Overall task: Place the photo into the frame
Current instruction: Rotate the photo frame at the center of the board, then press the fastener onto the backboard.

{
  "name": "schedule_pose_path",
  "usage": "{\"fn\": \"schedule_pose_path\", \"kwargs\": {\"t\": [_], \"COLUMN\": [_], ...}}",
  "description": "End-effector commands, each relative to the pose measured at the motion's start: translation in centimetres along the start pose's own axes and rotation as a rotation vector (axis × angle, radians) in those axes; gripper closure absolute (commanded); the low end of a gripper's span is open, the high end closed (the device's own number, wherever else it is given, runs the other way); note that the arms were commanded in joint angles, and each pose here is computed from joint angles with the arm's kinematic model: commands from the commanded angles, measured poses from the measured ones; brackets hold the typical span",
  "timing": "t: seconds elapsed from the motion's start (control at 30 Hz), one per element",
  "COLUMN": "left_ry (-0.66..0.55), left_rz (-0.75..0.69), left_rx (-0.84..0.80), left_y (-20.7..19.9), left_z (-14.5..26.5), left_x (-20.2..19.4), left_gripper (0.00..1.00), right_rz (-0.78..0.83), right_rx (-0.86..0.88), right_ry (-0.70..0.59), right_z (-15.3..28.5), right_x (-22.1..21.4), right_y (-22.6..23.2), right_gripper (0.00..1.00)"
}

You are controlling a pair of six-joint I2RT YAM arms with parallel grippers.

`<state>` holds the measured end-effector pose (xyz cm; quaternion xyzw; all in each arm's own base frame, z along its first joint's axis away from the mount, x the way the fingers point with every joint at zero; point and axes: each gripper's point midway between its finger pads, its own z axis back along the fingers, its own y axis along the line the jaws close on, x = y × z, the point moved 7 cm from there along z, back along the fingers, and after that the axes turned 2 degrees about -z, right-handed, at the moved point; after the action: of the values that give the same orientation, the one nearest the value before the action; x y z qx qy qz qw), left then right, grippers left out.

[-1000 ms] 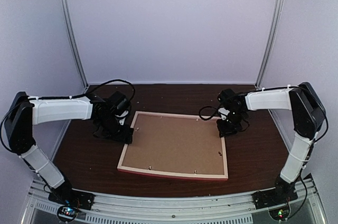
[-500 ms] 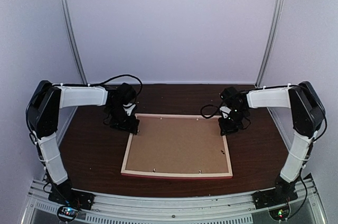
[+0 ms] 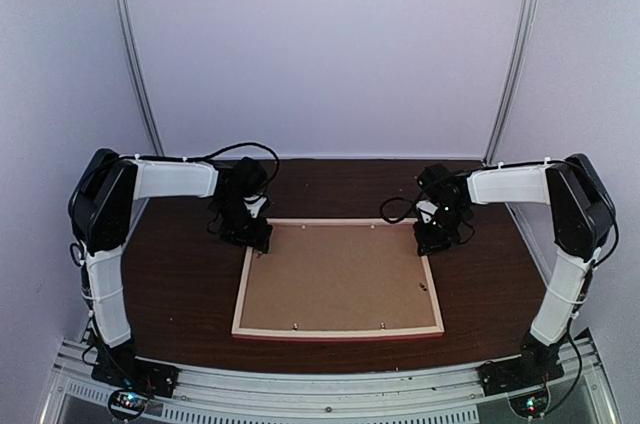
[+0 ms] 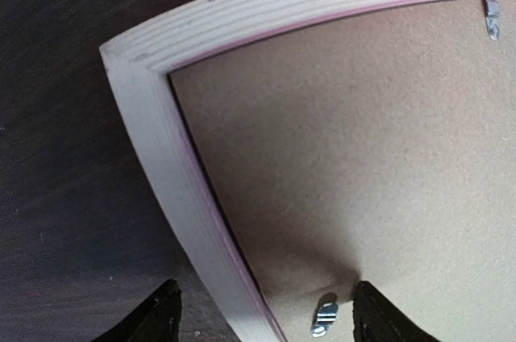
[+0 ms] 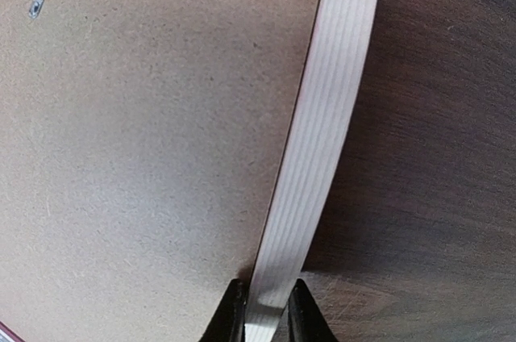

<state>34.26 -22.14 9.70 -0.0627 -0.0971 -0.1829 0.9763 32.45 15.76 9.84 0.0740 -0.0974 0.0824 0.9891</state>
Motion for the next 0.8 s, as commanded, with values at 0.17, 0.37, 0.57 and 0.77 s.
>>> {"fn": "schedule_pose_path", "kwargs": {"t": [0.17,0.37,0.57,0.77], "left_ry": [-0.009,0.023,0.032,0.033], "left_rz": [0.005,0.032,0.055,0.065], "left_rx": [0.004,0.002,-0.008,-0.003], "left_y": [0.1,0.3,0.4,0.5], "left_z": [-0.5,-0.7,-0.6,-0.5], "left_x": [0.8,-0.3,-1.5,-1.9], "left_gripper": [0.36,0.40,0.40,0.44], "right_rz": [0.048,0.041,0.038,0.032], "right_rx": [0.009,0.007,0.008,0.015], "right_ry": [0.027,0.027,0.029,0.029], "right_z": [-0.5,-0.6,-0.7,-0.8], "right_x": [-1.0,-1.0,-1.0,-1.0], "right_y": [-0.1,-0.2,-0.3,-0.2], "right_gripper": [0.85,0.85,0.85,0.85]}}
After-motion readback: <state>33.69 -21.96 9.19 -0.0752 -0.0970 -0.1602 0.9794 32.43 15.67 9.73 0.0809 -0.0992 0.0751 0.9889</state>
